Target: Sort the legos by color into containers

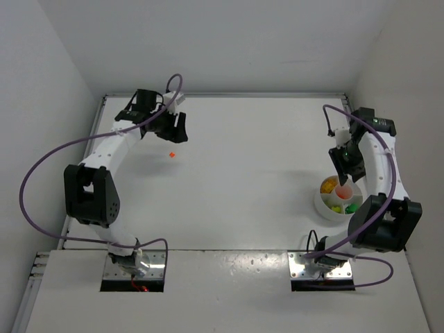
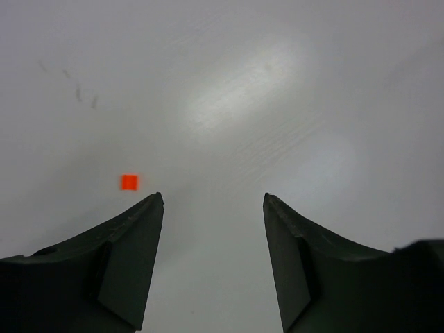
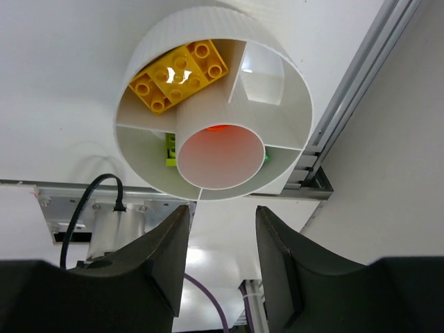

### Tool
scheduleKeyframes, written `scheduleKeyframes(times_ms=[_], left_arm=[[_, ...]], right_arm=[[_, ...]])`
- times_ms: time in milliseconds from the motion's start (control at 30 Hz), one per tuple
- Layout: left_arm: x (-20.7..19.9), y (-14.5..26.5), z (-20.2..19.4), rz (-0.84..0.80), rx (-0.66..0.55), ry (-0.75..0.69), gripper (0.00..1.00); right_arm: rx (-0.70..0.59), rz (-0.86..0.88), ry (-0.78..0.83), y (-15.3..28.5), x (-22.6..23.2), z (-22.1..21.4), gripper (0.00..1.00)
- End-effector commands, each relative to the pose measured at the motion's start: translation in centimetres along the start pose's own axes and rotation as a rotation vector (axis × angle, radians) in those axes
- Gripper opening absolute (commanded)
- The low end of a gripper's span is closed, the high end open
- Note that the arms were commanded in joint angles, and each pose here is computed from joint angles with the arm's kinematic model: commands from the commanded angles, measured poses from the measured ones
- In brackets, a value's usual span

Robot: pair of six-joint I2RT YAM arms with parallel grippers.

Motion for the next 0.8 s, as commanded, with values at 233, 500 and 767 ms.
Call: scheduleKeyframes(times_ms=[233,500,767], left_arm=[[7.2,-3.7,-1.2,0.355,0.243,-0.110,0.60],[8.9,-6.3,-3.1,0.377,0.343,-0.123,0.64],[8.9,-8.3,-4.2,0.304,0.368,-0.132,0.65]], right_arm=[[-0.083,0.043,-0.013,1.5,0.3,0.7,0.44],[-0.099,0.056,-0.013,1.7,0.4,0.9,0.44],[-0.092,0.061,-0.003,1.5,0.5,1.1,0.44]])
Point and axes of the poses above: each gripper's point midway between its finger pads, its own y axis back along the fingers, its own x axis along the line the jaws close on, z = x × y, the point moved 9 cm from there along y, back along the fingers
